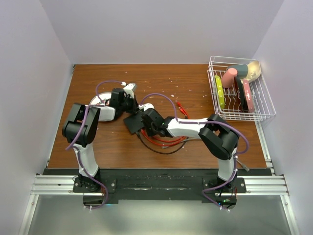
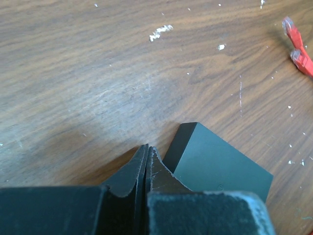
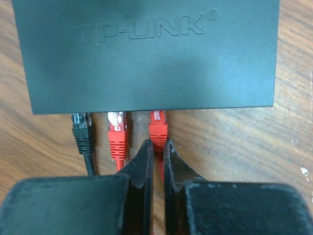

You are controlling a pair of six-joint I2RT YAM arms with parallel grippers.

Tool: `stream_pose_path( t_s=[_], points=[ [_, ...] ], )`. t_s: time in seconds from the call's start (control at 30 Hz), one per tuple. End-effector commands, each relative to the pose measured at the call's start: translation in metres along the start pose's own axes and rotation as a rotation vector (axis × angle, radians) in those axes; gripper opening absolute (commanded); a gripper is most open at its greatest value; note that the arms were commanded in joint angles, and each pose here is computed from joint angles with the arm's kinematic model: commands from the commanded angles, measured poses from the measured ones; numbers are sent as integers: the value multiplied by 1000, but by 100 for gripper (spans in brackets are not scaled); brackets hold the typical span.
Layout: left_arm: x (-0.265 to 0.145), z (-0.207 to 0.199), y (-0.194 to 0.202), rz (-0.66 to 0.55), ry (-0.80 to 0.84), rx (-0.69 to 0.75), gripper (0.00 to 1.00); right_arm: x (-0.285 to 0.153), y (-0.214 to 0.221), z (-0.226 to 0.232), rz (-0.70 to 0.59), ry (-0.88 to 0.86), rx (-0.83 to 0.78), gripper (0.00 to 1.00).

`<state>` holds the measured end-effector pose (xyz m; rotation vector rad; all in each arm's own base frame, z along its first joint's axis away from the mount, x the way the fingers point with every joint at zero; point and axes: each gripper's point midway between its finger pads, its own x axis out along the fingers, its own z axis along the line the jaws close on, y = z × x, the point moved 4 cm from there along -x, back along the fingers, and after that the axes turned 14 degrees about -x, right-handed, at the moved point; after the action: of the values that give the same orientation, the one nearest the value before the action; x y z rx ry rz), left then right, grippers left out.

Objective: Insert the plug into the switch port

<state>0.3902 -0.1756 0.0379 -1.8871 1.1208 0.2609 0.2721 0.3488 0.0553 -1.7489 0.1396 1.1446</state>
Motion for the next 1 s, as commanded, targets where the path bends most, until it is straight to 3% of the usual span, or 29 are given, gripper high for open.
stream_pose_path(
  t_s=[0.0,0.33,0.43,0.67,0.8,0.97],
  points=[
    [-25,-23,135,524,58,-193,0,-3,-116,-11,-440,30,147,0],
    [-25,-14,120,472,-6,-186,0,-19,-76,-20,-335,45,136,0],
    [-27,-4,108,426,-37,-214,0,-21,-58,-22,-283,58,124,17],
    [-33,33,69,283,-155,-312,2,-36,-32,-32,-210,95,110,41],
    [-39,52,48,195,-265,-323,17,-49,-31,-38,-211,116,109,53],
    [-49,47,28,107,-281,-316,36,-77,-35,-47,-236,141,112,71]
  ],
)
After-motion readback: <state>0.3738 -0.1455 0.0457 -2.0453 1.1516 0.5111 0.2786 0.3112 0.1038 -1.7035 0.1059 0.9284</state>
